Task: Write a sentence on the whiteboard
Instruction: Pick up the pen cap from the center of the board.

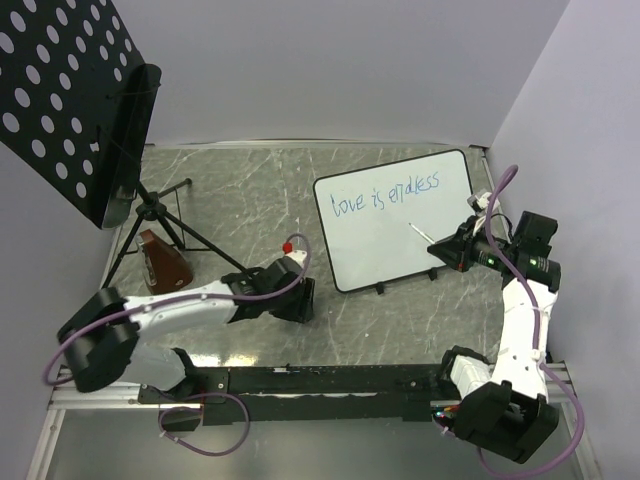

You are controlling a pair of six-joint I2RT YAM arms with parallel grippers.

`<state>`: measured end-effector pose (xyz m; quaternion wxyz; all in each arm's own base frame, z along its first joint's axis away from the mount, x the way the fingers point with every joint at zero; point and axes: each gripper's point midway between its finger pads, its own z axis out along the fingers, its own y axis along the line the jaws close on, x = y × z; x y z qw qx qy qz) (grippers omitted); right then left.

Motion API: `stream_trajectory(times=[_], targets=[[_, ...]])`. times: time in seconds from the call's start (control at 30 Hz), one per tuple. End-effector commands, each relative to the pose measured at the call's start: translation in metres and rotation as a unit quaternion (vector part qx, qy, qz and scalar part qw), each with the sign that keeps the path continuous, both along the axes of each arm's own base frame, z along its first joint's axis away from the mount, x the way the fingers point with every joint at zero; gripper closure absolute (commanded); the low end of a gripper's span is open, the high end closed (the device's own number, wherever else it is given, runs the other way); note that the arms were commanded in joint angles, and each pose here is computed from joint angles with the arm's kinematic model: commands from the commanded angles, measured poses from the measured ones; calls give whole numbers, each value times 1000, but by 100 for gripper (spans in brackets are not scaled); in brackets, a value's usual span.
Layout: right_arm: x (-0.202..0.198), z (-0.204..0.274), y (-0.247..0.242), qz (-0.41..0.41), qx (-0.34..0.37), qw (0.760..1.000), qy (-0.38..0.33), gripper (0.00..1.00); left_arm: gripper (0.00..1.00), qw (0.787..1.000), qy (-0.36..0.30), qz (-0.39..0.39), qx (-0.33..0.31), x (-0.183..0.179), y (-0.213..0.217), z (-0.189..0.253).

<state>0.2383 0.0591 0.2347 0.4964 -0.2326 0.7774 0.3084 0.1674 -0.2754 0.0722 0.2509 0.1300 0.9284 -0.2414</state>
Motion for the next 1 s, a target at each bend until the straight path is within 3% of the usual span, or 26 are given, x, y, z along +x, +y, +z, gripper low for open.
stream_trajectory(times=[0.0, 0.3, 0.5, 0.7, 0.97], targets=[[2, 0, 3, 16, -5, 1000, -14, 100, 42, 1000, 0, -3, 25, 14, -17, -5], [2, -2, 4, 19, -6, 1000, -9, 100, 62, 992, 26, -8, 125, 33, -23, -36], [1, -1, 4, 21, -6, 1000, -10, 100, 63, 986, 25, 1, 167, 32, -6, -39], [1, 0, 5, 22, -6, 1000, -9, 100, 63, 986, 39, -13, 164, 26, -9, -45], [-1, -2, 5, 27, -9, 1000, -10, 100, 73, 983, 34, -37, 178, 25, -6, -66]])
